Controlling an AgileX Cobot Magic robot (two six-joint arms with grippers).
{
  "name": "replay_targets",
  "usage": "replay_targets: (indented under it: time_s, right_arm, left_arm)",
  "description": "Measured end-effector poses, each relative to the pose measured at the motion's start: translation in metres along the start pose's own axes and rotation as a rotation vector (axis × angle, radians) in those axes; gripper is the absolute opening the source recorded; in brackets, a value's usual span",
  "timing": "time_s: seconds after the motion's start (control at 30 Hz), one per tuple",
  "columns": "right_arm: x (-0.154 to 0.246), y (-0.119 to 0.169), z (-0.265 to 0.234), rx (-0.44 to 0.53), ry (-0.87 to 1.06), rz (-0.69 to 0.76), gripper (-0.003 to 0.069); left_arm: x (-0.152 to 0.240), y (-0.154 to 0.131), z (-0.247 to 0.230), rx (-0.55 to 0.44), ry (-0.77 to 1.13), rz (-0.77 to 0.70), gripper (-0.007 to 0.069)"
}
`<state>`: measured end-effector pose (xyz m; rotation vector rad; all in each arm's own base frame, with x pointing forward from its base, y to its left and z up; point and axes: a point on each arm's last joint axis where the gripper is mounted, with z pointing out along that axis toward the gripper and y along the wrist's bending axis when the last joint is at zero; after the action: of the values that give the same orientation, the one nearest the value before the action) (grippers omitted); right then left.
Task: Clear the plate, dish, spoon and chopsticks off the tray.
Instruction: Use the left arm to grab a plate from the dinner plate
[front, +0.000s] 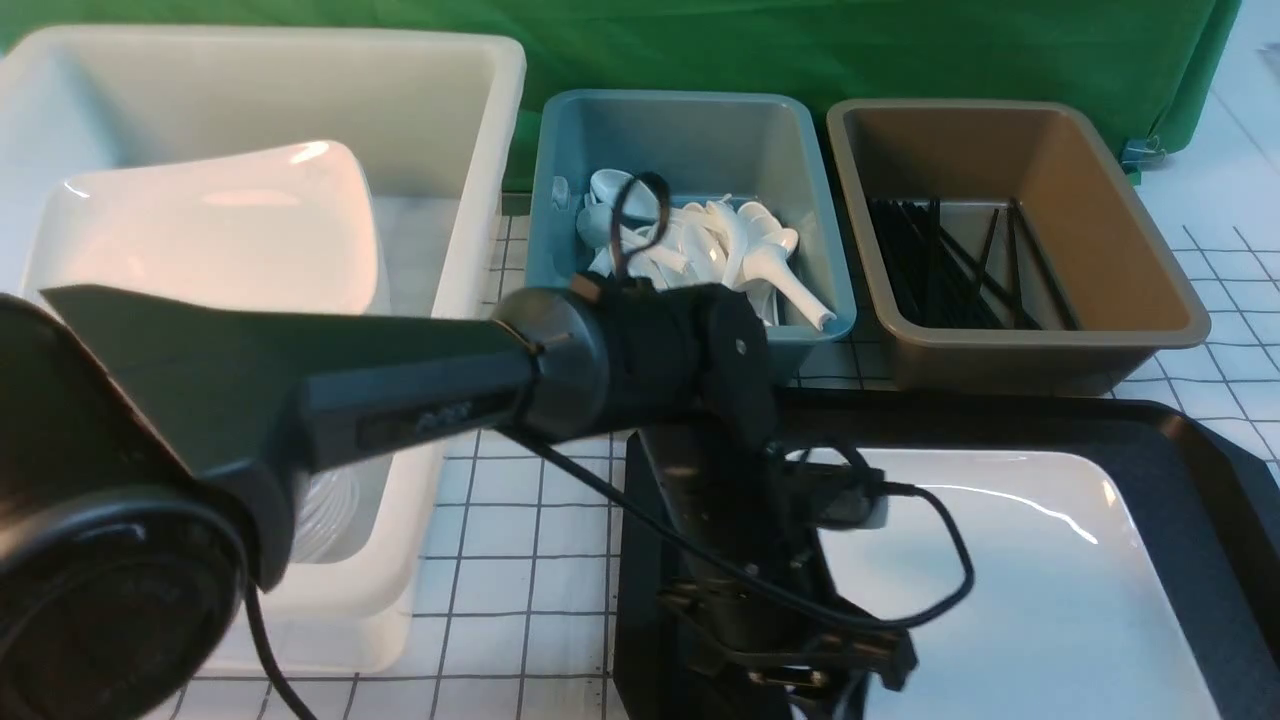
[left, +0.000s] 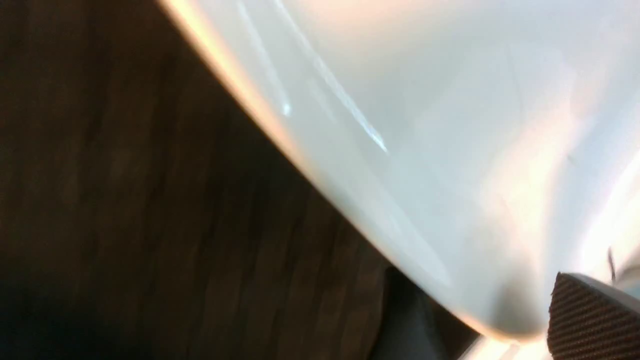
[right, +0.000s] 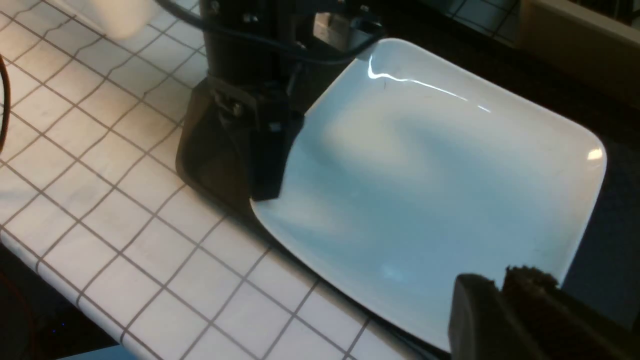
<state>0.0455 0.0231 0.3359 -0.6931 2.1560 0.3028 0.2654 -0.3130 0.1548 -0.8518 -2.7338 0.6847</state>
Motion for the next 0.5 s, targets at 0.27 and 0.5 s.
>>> replay_targets:
  time_s: [0.27,0.5]
  right_arm:
    - [0.000,0.000,0.000,0.000,0.000,0.000,0.0143]
    - [0.000,0.000,0.000,0.000,0.000,0.000,0.0146]
  left_arm:
    - [-0.014,-0.011,0.006,-0.007,-0.175,0.000,0.0375]
    - [-0.023,-0.008,0.004,-0.023,-0.282,-0.039,0.0375]
